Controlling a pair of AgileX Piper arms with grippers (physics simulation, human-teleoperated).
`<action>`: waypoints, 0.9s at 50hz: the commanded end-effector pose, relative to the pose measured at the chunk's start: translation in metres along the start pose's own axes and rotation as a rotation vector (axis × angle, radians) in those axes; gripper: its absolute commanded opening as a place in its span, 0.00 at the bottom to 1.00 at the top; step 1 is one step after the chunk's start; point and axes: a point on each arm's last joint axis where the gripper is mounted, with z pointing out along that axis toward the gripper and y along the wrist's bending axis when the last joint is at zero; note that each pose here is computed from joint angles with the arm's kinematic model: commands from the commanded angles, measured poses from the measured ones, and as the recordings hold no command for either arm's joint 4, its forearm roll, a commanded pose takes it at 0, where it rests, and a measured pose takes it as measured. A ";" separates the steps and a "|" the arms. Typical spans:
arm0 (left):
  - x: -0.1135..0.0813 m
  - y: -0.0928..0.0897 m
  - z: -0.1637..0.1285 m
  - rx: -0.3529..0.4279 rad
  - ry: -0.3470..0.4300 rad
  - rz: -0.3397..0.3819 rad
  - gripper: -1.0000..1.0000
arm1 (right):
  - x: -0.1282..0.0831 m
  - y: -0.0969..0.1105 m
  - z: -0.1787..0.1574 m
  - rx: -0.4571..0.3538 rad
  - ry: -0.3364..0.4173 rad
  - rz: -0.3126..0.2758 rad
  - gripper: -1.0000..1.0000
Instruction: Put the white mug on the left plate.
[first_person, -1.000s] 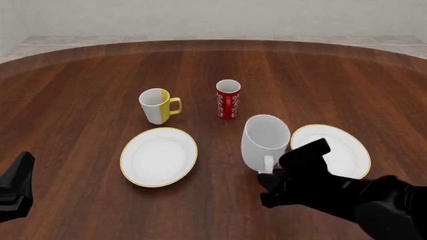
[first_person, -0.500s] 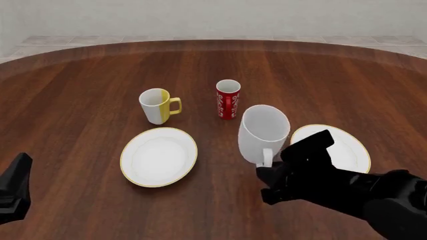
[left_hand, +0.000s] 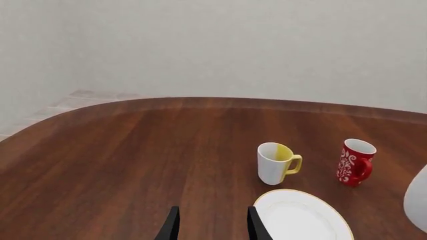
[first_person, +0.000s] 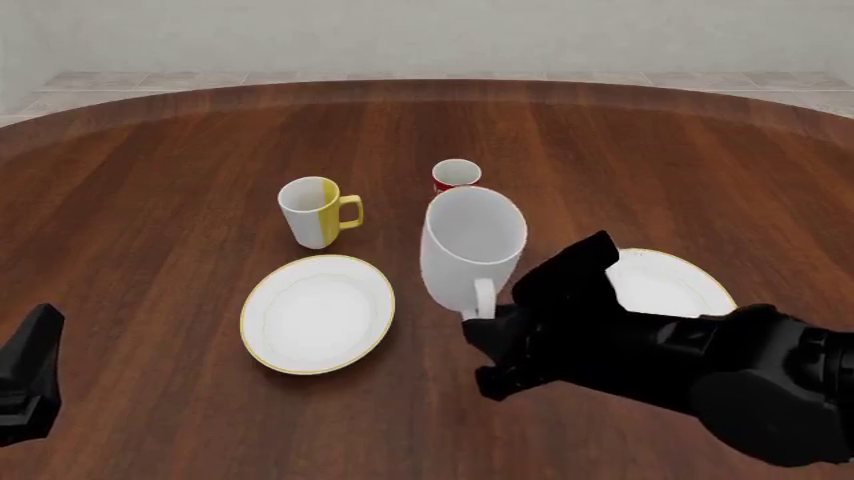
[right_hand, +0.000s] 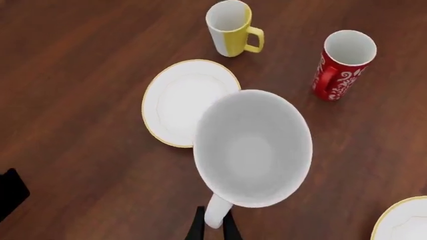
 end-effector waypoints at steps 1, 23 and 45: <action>0.000 0.000 0.001 0.000 -0.001 0.000 1.00 | -0.020 0.016 0.001 -0.048 -0.025 -0.044 0.00; 0.000 0.001 0.000 -0.012 0.001 0.001 1.00 | -0.035 0.045 0.025 -0.117 0.001 -0.127 0.00; 0.002 0.001 0.003 -0.009 0.010 -0.003 1.00 | -0.044 0.068 0.048 -0.159 0.029 -0.160 0.00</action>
